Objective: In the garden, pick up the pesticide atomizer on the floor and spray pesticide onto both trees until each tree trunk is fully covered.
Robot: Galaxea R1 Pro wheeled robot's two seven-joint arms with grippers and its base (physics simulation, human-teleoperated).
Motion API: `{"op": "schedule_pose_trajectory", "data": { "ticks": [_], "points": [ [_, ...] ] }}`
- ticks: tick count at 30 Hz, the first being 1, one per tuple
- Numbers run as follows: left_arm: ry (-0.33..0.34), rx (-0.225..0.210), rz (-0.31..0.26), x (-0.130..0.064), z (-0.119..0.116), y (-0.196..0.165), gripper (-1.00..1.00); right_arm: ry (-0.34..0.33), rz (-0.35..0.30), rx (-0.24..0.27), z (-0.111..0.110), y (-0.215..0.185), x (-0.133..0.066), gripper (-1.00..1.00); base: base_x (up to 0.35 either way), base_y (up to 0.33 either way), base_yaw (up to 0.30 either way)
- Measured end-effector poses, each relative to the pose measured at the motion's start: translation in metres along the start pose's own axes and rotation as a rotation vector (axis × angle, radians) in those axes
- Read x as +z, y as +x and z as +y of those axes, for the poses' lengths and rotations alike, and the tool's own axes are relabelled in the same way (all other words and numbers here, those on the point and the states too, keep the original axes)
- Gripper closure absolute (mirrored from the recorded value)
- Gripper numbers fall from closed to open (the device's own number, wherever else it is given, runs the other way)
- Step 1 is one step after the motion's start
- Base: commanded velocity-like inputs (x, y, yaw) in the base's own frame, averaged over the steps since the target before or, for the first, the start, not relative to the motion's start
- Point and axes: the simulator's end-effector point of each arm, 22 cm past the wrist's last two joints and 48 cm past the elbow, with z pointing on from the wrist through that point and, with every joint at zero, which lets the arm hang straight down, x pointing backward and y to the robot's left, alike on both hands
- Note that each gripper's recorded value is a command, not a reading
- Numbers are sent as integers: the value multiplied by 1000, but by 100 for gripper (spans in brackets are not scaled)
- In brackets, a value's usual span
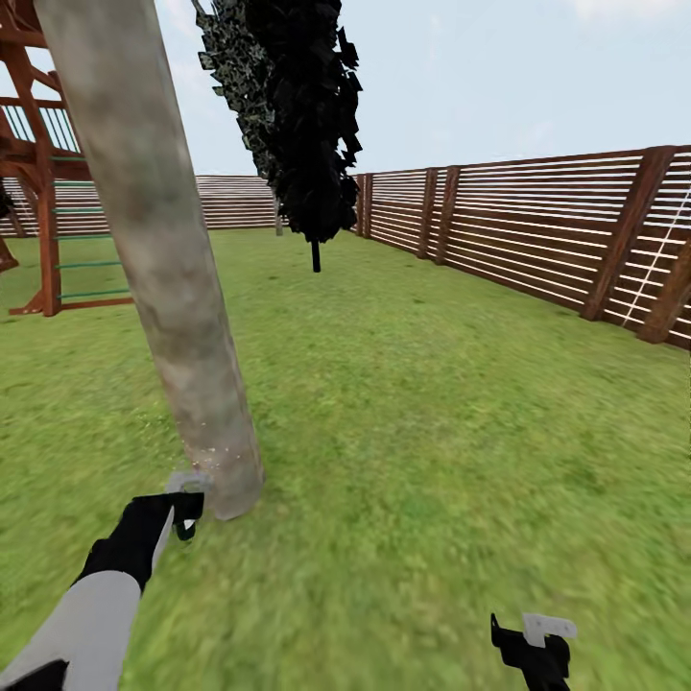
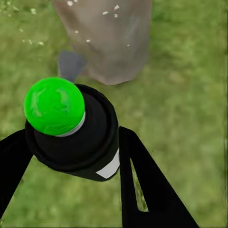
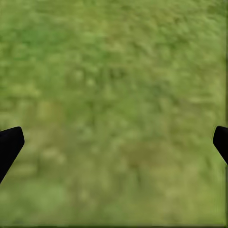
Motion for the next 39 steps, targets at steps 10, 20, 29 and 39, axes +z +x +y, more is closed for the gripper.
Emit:
{"op": "schedule_pose_trajectory", "data": {
  "ticks": [10, 20, 29, 39],
  "points": [
    [-32, -13, -17, -30, 4, -62, 100, -1, 0, -2, 0, 0, 0, -100, -3, 0, 93],
    [28, -19, -42, -42, -37, -102, 100, 0, 0, 0, 0, 0, 0, -100, 0, 0, 197],
    [76, 3, -55, -47, -16, -119, 100, 18, -3, -11, -16, -2, 2, -100, 1, -1, 1],
    [74, 6, -67, -49, -17, -122, 100, 18, -4, -12, -16, -2, 2, -100, 174, -193, 0]
  ]
}}
